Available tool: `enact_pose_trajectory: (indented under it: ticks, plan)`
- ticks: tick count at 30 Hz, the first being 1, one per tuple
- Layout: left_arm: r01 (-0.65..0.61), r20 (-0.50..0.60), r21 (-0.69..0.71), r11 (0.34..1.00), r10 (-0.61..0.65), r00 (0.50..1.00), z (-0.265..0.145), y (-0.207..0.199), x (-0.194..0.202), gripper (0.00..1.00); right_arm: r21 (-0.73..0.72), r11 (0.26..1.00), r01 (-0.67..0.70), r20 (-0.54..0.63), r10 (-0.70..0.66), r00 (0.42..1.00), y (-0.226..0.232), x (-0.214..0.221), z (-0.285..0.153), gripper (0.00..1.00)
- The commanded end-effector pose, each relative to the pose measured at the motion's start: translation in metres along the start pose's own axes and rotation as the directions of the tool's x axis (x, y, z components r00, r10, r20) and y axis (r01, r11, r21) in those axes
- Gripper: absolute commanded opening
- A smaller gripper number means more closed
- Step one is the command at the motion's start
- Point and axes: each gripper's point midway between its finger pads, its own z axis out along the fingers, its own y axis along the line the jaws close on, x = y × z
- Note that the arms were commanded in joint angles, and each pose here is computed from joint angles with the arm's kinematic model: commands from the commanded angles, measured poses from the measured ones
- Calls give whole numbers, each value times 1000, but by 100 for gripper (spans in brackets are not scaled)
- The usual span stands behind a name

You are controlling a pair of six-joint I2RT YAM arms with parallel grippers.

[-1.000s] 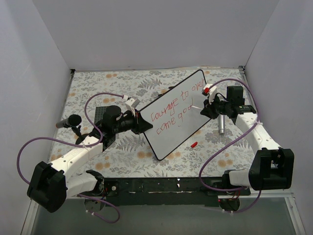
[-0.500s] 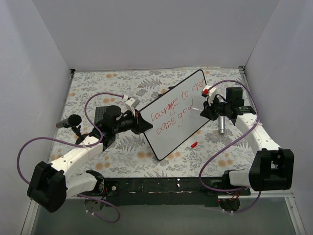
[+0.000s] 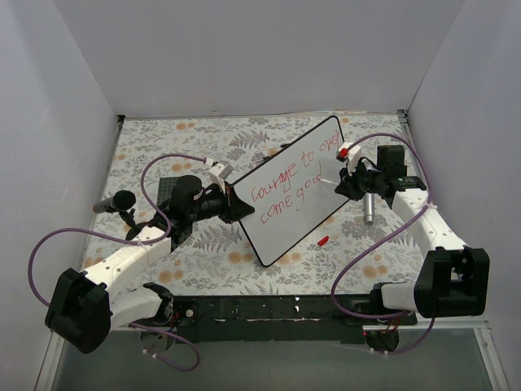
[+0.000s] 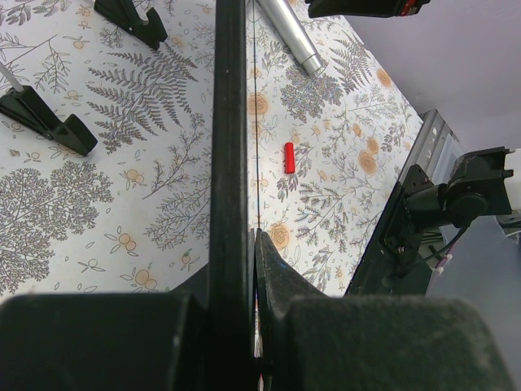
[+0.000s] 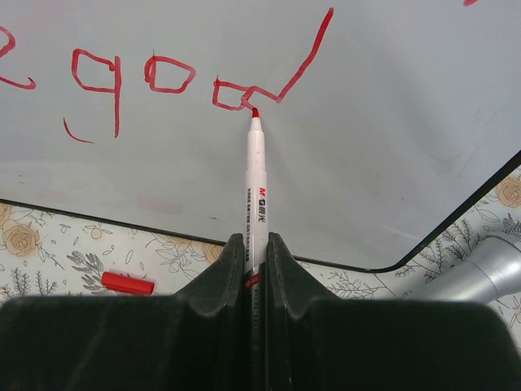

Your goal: Write a sentence on the whiteboard

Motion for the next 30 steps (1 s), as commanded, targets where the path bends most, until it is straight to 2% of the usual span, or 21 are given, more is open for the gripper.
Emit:
enact_pose_trajectory:
  ticks: [1, 30]
  plan:
    - [-80, -56, 23, 997, 81, 995, 0, -1, 10, 0, 28, 1000, 12, -7, -12, 1000, -5, 2, -2, 1]
    - [-65, -60, 42, 997, 67, 996, 1, -3, 12, 0, 97, 994, 41, 67, -48, 997, -23, -31, -9, 1]
